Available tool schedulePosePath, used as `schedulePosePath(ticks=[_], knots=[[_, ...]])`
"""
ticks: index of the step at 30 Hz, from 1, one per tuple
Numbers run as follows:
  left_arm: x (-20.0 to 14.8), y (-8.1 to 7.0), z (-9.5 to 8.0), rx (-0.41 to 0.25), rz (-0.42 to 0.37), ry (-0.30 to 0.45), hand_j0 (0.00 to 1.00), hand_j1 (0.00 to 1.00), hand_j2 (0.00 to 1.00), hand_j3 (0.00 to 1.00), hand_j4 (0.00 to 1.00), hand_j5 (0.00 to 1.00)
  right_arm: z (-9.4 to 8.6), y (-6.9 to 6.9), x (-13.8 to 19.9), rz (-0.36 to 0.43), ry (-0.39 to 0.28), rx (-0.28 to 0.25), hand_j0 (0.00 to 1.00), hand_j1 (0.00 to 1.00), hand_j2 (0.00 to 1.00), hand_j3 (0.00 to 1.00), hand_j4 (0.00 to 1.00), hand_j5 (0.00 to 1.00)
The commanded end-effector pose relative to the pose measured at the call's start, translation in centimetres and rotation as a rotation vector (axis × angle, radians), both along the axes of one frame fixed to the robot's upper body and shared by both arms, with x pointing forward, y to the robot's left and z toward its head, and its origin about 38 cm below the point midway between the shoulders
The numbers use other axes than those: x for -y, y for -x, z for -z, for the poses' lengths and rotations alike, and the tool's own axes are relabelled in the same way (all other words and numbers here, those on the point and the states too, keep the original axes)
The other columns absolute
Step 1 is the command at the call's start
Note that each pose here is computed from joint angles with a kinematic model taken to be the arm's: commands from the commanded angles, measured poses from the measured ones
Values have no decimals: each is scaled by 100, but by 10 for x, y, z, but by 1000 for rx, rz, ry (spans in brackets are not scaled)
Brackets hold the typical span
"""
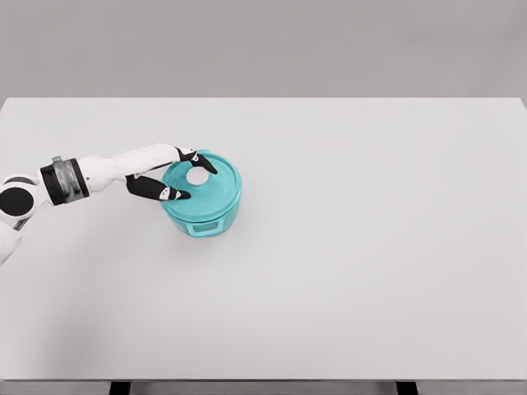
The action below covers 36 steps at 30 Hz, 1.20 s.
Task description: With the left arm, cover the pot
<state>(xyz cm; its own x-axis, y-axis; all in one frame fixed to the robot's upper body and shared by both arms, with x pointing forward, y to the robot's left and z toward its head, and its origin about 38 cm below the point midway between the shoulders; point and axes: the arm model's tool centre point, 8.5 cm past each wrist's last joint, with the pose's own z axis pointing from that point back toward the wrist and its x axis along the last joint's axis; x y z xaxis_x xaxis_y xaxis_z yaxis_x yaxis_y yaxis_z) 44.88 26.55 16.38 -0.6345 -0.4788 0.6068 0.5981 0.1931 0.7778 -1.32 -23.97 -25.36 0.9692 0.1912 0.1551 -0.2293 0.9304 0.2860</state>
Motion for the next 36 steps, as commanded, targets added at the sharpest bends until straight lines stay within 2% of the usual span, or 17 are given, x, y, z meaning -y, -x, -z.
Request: schedulePosePath(ticks=[1,12,36], knots=[[-1,1,2,2,4,-19,76,76,76,76,76,76,0,0,0,0,0,0,100,100,100,100,100,100],[-2,0,0,5,1,-18,83,83,83,83,83,83,0,0,0,-1,-1,1,100,100,100,100,100,100],[-4,-1,-6,9,-4,10,83,83,83,83,83,83,0,0,0,-1,-1,1,100,100,100,100,100,100]])
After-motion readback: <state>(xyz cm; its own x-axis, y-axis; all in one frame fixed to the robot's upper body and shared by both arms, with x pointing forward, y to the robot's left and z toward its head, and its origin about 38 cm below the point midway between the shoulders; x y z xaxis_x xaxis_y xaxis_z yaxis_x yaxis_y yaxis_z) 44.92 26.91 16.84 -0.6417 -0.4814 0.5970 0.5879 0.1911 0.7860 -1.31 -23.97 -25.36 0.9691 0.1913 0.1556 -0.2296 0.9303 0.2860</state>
